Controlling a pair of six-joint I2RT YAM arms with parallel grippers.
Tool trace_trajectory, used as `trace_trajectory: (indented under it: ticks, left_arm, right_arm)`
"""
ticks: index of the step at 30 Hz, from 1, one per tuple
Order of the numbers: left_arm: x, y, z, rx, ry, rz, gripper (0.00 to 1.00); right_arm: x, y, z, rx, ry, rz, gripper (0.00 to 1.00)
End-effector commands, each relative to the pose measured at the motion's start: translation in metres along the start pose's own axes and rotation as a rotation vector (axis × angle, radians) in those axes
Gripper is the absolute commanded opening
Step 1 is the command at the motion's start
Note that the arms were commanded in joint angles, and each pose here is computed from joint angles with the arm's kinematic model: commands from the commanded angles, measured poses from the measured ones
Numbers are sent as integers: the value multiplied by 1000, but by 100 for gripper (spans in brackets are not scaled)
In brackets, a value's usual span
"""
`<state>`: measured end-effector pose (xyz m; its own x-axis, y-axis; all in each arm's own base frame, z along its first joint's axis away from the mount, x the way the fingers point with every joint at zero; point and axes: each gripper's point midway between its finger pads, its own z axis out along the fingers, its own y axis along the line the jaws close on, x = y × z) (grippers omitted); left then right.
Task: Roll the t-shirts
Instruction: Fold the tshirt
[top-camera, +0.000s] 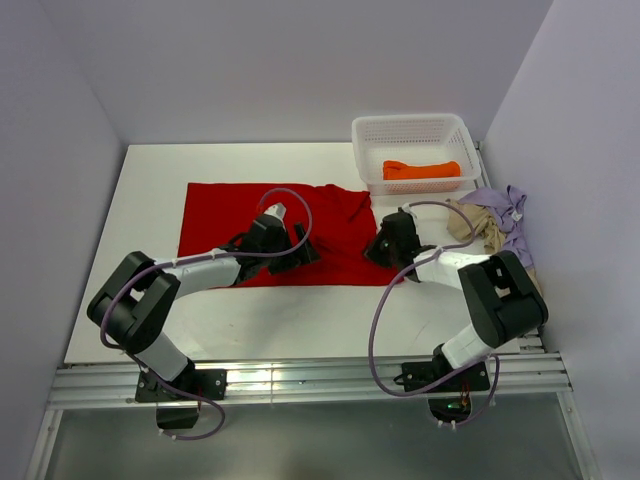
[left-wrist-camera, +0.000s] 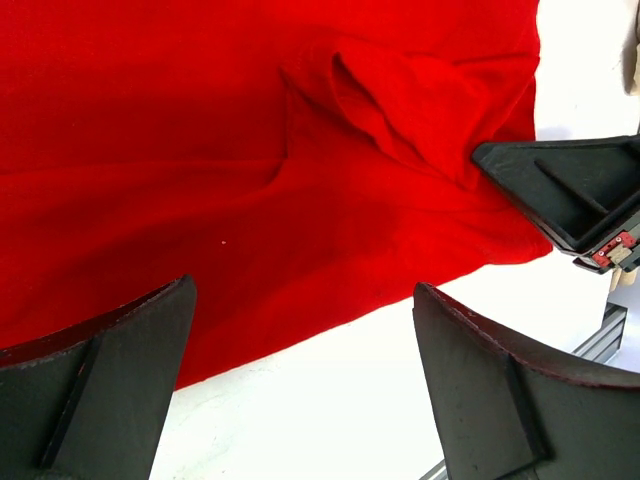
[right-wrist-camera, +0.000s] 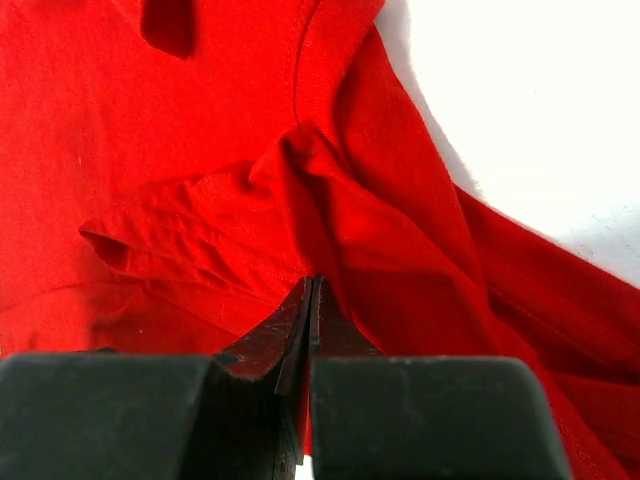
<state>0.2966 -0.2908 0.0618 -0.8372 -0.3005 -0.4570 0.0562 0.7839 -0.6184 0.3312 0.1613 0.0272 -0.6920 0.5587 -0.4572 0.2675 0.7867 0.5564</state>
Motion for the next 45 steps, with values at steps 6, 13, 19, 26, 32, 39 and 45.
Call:
trace_trajectory:
  ticks: [6,13,19,26,32,39,45]
  left_arm:
    - [-10,-9,-2,20,-45,4,94]
    - [-11,-8,-8,22,-60,1,94]
    - [-11,-7,-11,12,-67,11,94]
    - [-11,-5,-12,11,-68,2,94]
    - [-10,-4,-13,8,-69,0,94]
    - [-9,-5,-16,10,-67,-2,94]
    - [-11,-7,-22,8,-81,3,94]
  right_arm:
    - [-28,29,8,-104,-11,77,0]
    - [-30,41,29,-166,64,170,0]
    - [-50,48,33,-187,44,201,0]
    - [-67,53,38,-204,27,230,0]
    - [-77,58,43,-238,15,282,1]
    - [-86,73,39,-381,-11,391,9]
    - [-90,73,45,-374,-19,413,41]
